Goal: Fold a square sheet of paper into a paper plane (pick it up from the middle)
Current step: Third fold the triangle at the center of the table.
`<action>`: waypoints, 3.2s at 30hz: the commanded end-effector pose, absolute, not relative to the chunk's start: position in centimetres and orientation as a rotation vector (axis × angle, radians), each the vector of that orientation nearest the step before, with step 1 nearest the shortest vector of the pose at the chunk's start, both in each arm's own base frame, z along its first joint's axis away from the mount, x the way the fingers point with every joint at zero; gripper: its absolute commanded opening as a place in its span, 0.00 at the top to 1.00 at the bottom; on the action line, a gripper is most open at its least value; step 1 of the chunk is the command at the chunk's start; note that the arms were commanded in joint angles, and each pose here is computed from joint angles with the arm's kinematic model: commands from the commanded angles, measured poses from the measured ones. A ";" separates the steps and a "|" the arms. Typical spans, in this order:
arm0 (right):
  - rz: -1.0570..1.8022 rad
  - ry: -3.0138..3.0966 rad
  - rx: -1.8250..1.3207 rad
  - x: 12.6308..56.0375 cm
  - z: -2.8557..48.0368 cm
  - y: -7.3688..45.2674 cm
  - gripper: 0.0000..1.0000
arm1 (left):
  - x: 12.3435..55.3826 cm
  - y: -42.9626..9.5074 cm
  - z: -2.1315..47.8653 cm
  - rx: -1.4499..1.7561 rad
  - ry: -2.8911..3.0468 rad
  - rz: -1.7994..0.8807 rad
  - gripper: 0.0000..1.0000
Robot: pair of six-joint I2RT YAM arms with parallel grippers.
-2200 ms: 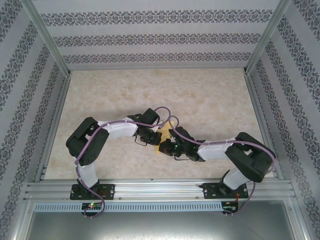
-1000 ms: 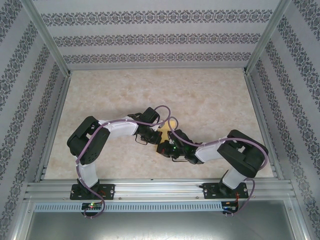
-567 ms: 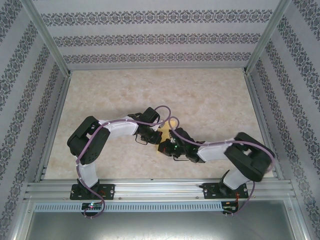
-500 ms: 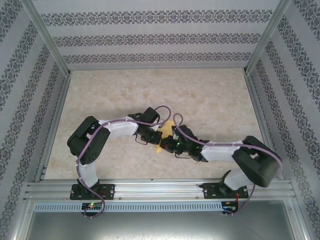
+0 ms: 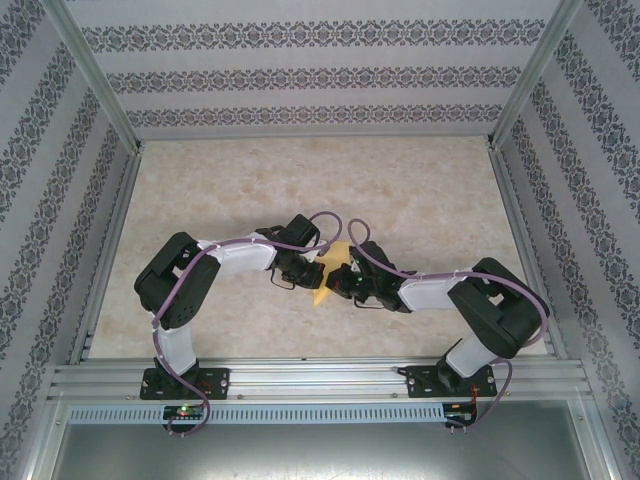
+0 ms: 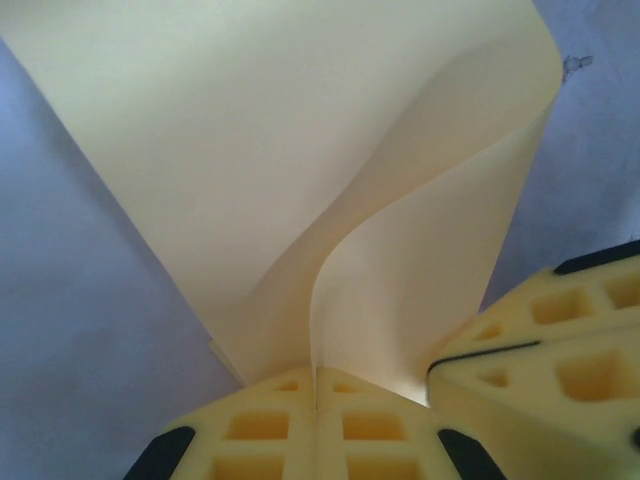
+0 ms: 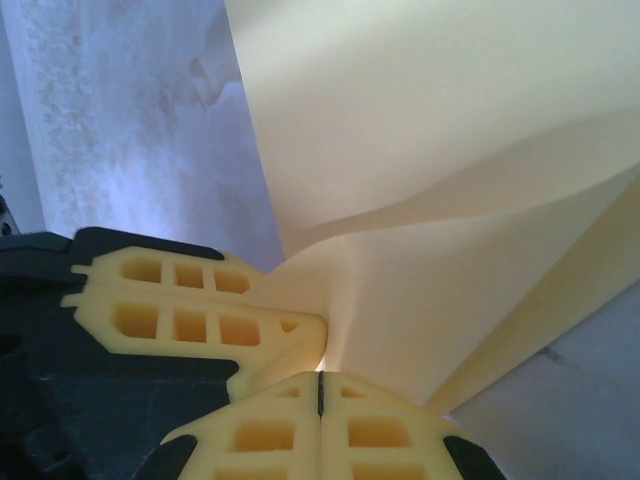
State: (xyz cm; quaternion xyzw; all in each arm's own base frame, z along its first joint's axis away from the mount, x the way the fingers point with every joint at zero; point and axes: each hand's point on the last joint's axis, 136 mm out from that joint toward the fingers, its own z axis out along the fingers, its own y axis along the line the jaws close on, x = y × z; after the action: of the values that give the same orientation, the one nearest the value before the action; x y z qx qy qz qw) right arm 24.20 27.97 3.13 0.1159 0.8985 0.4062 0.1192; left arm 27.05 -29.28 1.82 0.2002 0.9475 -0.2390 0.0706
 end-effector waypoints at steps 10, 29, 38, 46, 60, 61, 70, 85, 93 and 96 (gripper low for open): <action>1.036 2.740 0.375 23.0 -0.9 26.5 1.00 | 26.4 -28.0 -0.4 0.614 2.928 -0.628 1.00; 1.148 2.641 0.313 26.2 2.7 26.6 1.00 | 26.3 -28.0 -0.1 0.619 2.925 -0.630 1.00; 1.132 2.678 0.334 26.1 1.9 26.4 1.00 | 26.3 -28.0 -0.2 0.622 2.930 -0.626 1.00; 1.155 2.605 0.294 27.9 5.2 24.9 1.00 | 26.3 -28.0 -0.1 0.626 2.931 -0.629 1.00; 1.088 2.713 0.397 27.4 0.4 23.7 1.00 | 26.3 -28.0 -0.1 0.627 2.933 -0.630 1.00; 1.117 2.694 0.375 27.7 1.4 24.0 1.00 | 26.3 -28.0 -0.1 0.627 2.934 -0.631 1.00; 1.162 2.605 0.344 29.6 4.9 23.4 1.00 | 26.2 -28.1 -0.1 0.634 2.936 -0.635 1.00; 1.117 2.673 0.415 29.3 2.2 22.7 1.00 | 26.2 -28.0 0.0 0.635 2.933 -0.631 1.00; 1.165 2.623 0.376 30.6 4.0 23.1 1.00 | 26.3 -28.0 0.0 0.635 2.932 -0.626 1.00; 1.116 2.662 0.418 30.2 2.1 22.6 1.00 | 26.3 -28.1 0.1 0.635 2.930 -0.630 1.00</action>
State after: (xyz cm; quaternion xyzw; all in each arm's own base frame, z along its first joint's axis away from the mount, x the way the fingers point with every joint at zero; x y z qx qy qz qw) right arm 30.23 23.00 3.41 0.1413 0.9007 0.3932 0.1192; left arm 27.15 -29.43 1.85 0.2036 0.9471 -0.2387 0.0681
